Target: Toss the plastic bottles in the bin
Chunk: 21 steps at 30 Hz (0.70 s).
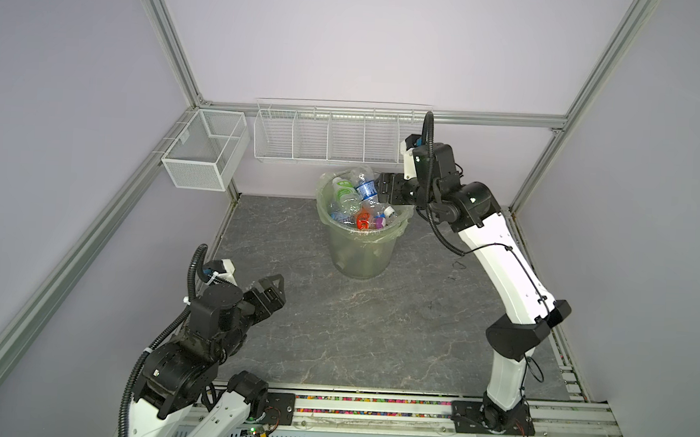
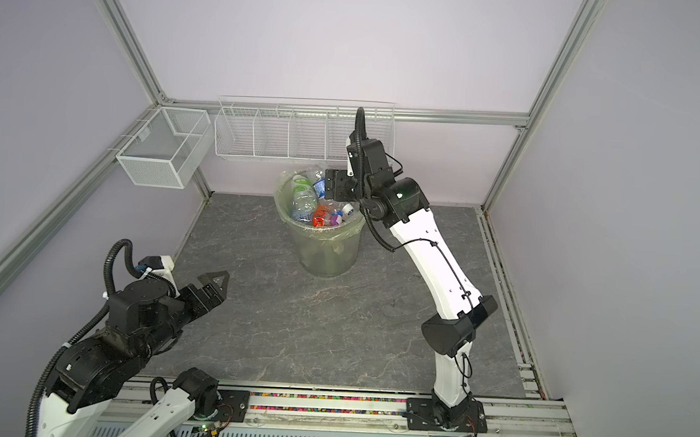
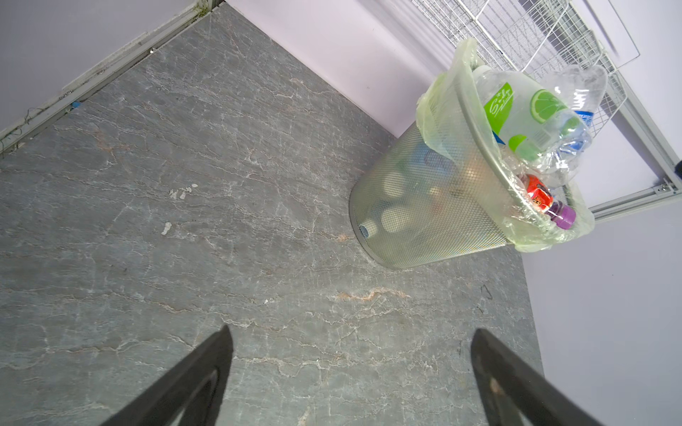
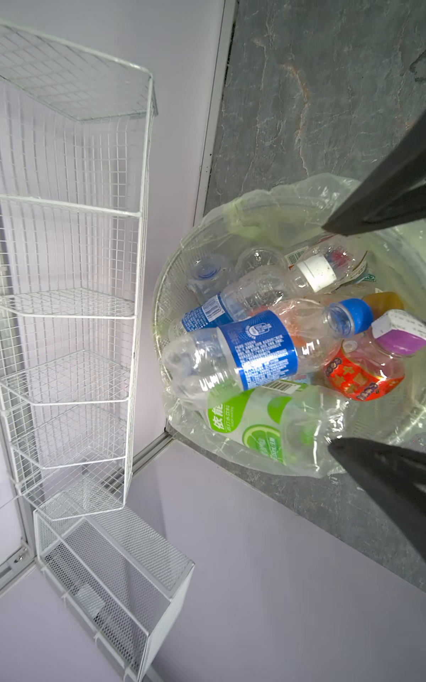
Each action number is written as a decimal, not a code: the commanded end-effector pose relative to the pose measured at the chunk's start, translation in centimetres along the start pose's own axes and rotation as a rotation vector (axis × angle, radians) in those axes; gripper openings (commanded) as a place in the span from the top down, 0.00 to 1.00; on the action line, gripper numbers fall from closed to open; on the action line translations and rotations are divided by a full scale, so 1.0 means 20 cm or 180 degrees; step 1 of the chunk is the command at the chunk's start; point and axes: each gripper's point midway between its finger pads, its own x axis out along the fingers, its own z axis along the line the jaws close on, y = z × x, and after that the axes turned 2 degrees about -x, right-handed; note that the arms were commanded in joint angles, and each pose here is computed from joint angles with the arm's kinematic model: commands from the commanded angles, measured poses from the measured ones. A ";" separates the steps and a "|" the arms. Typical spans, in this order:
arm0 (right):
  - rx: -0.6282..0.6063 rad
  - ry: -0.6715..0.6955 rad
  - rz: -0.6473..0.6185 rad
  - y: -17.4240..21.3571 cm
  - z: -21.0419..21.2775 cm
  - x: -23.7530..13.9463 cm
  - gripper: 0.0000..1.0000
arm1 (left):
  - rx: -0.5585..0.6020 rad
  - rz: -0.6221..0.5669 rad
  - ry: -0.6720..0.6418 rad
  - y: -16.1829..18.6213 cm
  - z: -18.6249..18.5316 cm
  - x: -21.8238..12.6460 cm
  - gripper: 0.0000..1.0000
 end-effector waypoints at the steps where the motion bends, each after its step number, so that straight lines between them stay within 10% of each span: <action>1: -0.0038 -0.0042 -0.0031 0.00 0.01 -0.02 0.12 | -0.0039 -0.0026 -0.0007 -0.01 0.00 -0.03 0.01; 21: -0.0054 0.0038 -0.0588 -0.03 -0.13 -0.53 0.12 | 0.0065 -0.0089 0.0030 -0.05 -0.03 -0.02 0.00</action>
